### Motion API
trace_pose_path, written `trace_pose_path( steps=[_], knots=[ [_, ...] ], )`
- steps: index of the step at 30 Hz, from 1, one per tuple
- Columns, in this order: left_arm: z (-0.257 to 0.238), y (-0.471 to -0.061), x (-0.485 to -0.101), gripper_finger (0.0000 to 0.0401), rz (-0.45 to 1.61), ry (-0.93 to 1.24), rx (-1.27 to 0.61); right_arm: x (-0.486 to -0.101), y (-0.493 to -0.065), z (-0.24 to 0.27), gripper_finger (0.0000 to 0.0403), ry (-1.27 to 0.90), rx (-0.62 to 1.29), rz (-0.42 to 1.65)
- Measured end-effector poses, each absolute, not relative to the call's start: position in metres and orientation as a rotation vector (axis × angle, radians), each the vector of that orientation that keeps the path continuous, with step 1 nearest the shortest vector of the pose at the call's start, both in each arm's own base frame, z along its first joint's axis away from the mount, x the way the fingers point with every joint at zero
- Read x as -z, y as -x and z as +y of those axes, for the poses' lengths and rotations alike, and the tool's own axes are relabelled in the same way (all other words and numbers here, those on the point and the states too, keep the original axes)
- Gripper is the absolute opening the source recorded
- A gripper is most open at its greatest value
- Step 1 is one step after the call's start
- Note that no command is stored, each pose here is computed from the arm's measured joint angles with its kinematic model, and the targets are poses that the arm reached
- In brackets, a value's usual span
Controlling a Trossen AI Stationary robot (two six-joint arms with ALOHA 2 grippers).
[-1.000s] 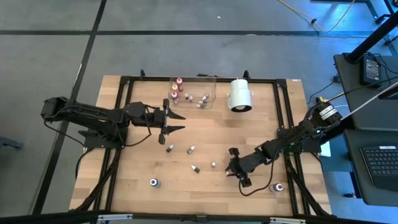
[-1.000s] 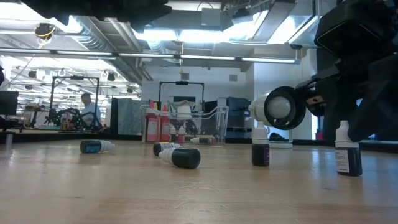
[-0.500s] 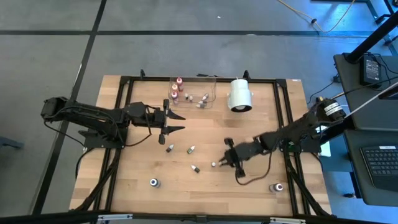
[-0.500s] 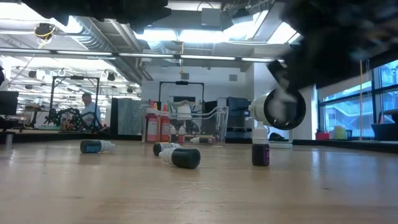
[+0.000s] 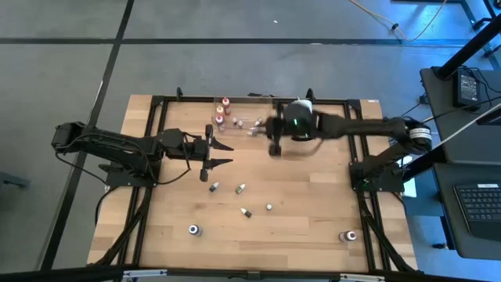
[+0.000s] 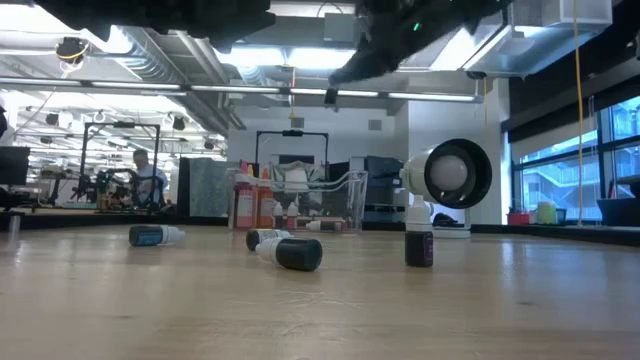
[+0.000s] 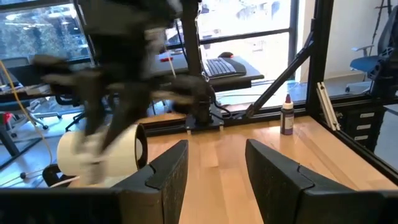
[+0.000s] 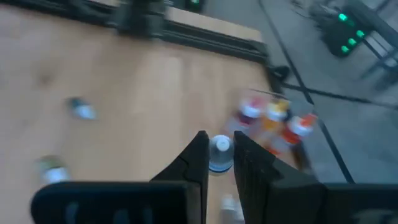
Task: Pick & Place food coloring
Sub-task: Put the black food coloring bottle into the transparent bin, then put the blue food coloring bottle into the transparent bin
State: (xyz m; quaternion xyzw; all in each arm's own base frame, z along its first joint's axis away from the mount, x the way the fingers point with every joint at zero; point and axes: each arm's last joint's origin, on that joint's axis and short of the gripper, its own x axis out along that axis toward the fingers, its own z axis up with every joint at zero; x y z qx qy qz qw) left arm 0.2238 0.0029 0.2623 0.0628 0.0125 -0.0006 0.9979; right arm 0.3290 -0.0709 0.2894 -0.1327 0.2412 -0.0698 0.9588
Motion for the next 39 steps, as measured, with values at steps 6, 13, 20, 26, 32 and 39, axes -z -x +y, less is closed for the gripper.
trace_pose_path(
  steps=[6,13,20,26,32,39],
  knots=[
    [0.003,-0.224,-0.262,0.0157,0.027,-0.127,-0.005,-0.262,-0.335,-0.138,0.0057,0.159,0.236,0.537],
    [0.006,-0.224,-0.261,0.0157,0.042,-0.131,-0.097,-0.213,-0.348,-0.18,0.0058,0.072,0.323,0.576],
    [0.008,-0.223,-0.259,0.0157,0.069,-0.133,-0.159,-0.176,-0.352,-0.196,0.0059,0.023,0.347,0.643],
    [0.008,-0.223,-0.259,0.0157,0.069,-0.133,-0.159,-0.167,-0.353,-0.201,0.0079,0.02,0.359,0.652],
    [0.008,-0.223,-0.259,0.0157,0.069,-0.132,-0.159,-0.166,-0.354,-0.2,0.0091,0.02,0.361,0.654],
    [0.008,-0.223,-0.259,0.0157,0.069,-0.131,-0.159,-0.167,-0.353,-0.2,0.0093,0.021,0.363,0.651]
  ],
)
